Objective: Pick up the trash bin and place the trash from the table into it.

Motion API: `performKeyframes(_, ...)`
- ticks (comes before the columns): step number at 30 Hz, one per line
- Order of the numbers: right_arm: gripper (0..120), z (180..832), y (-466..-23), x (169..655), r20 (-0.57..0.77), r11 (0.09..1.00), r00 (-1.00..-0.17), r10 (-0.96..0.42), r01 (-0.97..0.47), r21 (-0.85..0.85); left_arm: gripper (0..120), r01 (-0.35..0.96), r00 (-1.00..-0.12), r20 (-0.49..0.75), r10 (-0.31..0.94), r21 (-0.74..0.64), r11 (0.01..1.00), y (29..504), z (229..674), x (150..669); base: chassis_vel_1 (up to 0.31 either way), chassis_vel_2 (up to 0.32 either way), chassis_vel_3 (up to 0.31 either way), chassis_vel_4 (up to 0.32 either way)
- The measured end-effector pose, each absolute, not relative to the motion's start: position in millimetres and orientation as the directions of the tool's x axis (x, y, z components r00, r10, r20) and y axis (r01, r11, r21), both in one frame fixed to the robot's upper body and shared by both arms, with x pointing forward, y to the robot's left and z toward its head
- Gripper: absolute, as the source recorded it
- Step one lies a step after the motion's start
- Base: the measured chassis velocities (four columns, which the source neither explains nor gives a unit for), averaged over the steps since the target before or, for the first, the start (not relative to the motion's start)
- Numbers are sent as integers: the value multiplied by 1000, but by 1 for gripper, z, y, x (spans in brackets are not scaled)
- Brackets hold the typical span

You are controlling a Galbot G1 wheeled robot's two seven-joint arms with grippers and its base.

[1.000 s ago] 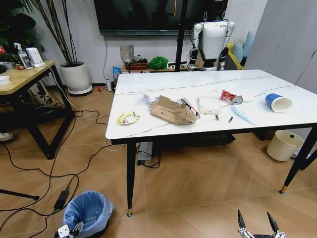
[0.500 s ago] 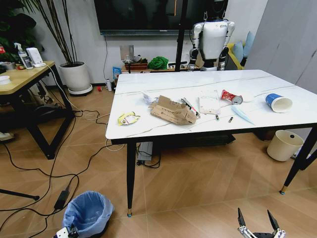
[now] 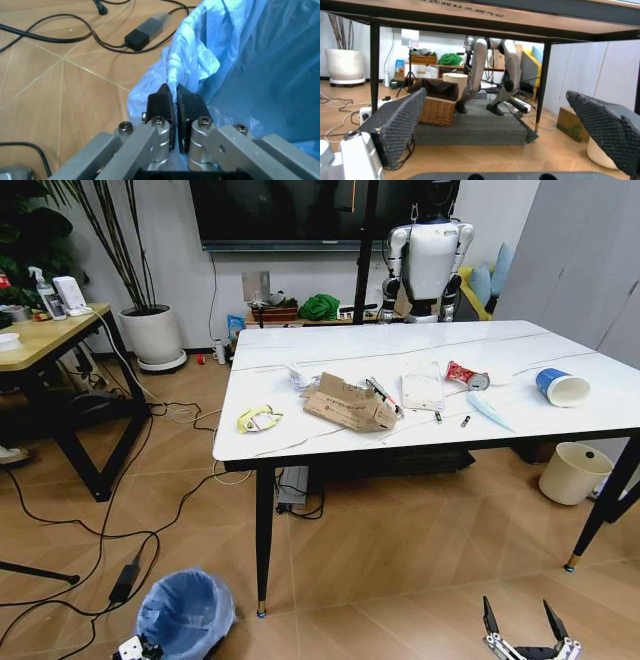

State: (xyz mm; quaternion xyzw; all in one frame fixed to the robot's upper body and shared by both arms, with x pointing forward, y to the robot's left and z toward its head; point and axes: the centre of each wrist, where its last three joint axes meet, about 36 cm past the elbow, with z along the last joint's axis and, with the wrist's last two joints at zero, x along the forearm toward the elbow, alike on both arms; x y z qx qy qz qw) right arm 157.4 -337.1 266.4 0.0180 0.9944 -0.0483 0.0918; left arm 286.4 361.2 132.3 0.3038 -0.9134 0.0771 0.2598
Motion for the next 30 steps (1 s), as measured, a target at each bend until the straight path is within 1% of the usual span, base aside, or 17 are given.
performKeyframes(7, 100, 268, -342, 157, -185, 994, -983, 21, 40, -99, 0, -589, -679, 529, -510, 23, 808, 360, 133, 279, 0, 0, 0, 0)
performKeyframes(17, 100, 271, -347, 159, -189, 993, -982, 11, 33, -109, 0, -534, -710, 534, -459, 17, 846, 357, 151, 241, 0, 0, 0, 0)
performKeyframes(23, 100, 272, -346, 160, -192, 993, -981, 4, 26, -113, 0, -492, -749, 511, -423, -2, 870, 356, 172, 233, 0, 0, 0, 0)
performKeyframes(26, 100, 274, -345, 161, -194, 993, -981, -2, 21, -118, 0, -454, -786, 481, -388, -24, 891, 350, 188, 233, 0, 0, 0, 0)
performKeyframes(30, 100, 276, -344, 162, -197, 992, -980, -6, 18, -122, 0, -431, -807, 464, -365, -41, 901, 345, 196, 234, 0, 0, 0, 0)
